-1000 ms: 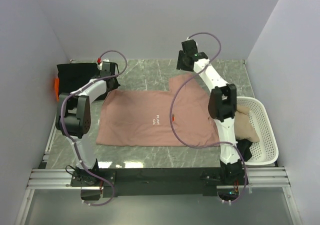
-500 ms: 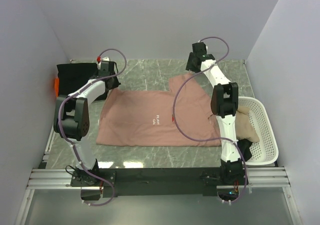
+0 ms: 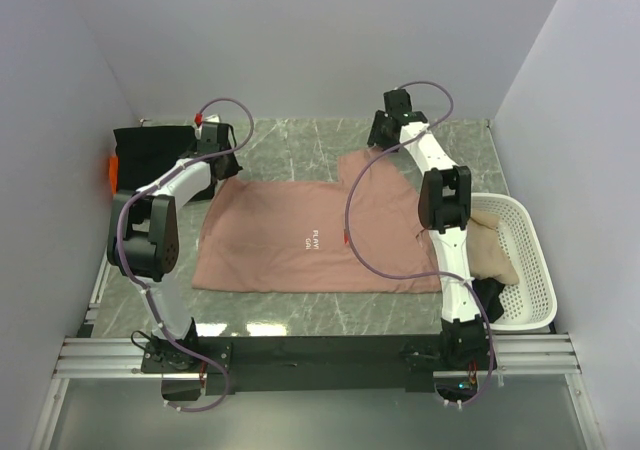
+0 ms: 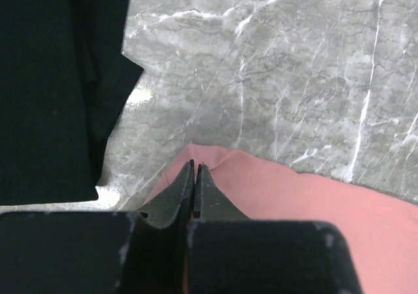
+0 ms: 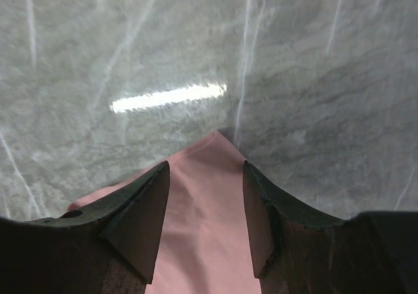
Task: Fold and stack the t-shirts
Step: Fold the tshirt
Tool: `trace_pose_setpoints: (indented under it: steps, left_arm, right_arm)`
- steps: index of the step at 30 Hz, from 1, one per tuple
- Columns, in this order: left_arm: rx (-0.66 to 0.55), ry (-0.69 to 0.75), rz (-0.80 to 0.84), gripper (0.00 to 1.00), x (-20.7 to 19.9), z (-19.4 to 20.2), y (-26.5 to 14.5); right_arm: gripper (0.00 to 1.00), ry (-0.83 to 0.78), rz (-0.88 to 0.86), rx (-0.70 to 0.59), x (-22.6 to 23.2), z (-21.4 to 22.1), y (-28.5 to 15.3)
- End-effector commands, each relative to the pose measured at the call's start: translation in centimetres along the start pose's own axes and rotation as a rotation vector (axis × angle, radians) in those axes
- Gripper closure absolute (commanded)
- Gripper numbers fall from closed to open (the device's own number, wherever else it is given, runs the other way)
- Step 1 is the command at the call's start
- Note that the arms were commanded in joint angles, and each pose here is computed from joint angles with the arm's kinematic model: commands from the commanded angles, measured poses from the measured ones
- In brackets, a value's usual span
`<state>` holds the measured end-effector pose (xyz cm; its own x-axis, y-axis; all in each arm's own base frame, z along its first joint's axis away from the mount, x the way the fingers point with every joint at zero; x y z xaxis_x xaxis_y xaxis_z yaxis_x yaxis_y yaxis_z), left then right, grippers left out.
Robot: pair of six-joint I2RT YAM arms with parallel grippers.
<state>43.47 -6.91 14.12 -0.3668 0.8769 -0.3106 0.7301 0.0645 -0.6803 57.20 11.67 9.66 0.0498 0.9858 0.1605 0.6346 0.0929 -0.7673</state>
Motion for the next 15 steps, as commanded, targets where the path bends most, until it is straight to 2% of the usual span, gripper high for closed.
trace_pose_setpoints:
  steps: [1,15]
  left_arm:
    - [-0.063,-0.016,0.059,0.99,-1.1,-2.1,-1.9]
    - [-0.064,-0.011,0.061,0.99,-1.0,-2.0,-1.9]
  right_arm:
    - [0.44,0.033,-0.005,0.013,-0.3,-0.3,-0.4]
    - [0.46,0.088,0.06,-0.063,-1.2,-1.3,-1.0]
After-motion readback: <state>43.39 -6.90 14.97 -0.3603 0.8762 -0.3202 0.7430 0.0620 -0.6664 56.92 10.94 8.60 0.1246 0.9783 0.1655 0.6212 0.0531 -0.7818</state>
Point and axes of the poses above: each gripper's point midway between its finger pads, its own y axis out along the fingers, its own x axis along the line the jaws close on, z = x × y, the point moved 7 cm from there along -y, back along the fingers, and after that the axes turned 8 degrees about -y, right-handed, at the moved point
